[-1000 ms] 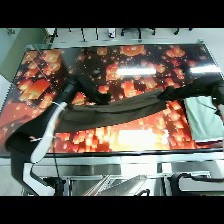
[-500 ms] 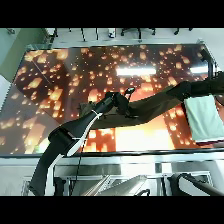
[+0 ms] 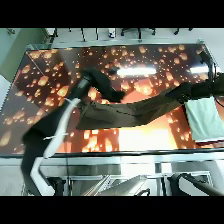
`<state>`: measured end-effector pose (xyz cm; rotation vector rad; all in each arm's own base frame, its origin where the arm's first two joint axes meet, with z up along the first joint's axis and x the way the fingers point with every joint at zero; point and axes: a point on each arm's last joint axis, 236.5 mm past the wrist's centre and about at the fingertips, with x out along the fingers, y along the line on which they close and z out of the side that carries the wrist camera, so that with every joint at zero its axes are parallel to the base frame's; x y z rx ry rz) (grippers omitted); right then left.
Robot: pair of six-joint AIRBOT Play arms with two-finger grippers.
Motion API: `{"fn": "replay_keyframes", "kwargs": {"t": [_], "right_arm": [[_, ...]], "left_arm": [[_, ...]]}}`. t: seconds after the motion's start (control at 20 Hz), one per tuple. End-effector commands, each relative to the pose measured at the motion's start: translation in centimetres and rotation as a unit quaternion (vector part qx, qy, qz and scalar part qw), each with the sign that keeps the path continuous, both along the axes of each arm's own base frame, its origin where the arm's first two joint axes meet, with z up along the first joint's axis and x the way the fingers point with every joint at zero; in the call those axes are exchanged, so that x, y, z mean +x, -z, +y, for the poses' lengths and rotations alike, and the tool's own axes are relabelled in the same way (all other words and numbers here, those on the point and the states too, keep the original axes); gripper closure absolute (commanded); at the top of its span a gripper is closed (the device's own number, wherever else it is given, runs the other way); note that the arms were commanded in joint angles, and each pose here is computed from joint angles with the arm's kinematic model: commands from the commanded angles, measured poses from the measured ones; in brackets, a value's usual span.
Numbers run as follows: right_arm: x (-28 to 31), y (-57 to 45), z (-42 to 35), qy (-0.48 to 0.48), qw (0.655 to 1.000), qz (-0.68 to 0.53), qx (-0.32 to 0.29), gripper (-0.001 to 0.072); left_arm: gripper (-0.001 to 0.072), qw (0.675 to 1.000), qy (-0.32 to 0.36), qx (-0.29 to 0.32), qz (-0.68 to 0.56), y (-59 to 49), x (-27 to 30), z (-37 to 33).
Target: Fold the shirts.
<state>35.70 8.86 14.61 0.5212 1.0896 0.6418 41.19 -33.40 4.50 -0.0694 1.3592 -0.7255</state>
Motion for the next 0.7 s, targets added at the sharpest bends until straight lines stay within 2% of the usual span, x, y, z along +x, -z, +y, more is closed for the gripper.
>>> {"fn": "replay_keyframes", "kwargs": {"t": [0.0, 0.1, 0.25, 0.45, 0.5, 0.55, 0.6, 0.65], "right_arm": [[0.6, -1.1, 2.6, 0.005, 1.0, -0.001, 0.03, 0.069], [1.3, -1.5, 7.1, -0.009, 0.999, -0.022, 0.036, 0.069], [2.7, -2.7, 18.3, -0.029, 0.992, -0.102, 0.062, 0.069], [2.2, 1.4, 35.9, 0.01, 0.973, -0.207, 0.098, 0.0689], [1.3, 4.0, 39.1, 0.023, 0.969, -0.226, 0.094, 0.0638], [0.3, 7.1, 41.7, 0.027, 0.966, -0.242, 0.082, 0.0315], [-0.6, 10.2, 43.1, 0.015, 0.968, -0.242, 0.063, 0.0054], [-1.4, 13.0, 43.5, -0.004, 0.975, -0.218, 0.045, 0.0037]], "left_arm": [[0.0686, 0.991, -0.081, 0.078, -0.076, -9.4, 0.8, 13.8], [0.0686, 0.976, -0.146, 0.092, -0.131, -14.9, 0.3, 20.1], [0.0685, 0.954, -0.221, 0.085, -0.186, -20.8, -1.9, 26.4], [0.0685, 0.929, -0.272, 0.084, -0.234, -25.3, -5.4, 30.5], [0.0685, 0.925, -0.277, 0.083, -0.246, -26.2, -6.0, 30.8], [0.0685, 0.922, -0.279, 0.08, -0.257, -26.8, -6.5, 30.8], [0.0686, 0.918, -0.282, 0.076, -0.267, -27.1, -6.9, 30.7], [0.0685, 0.917, -0.284, 0.073, -0.269, -26.7, -7.3, 30.7]]}}
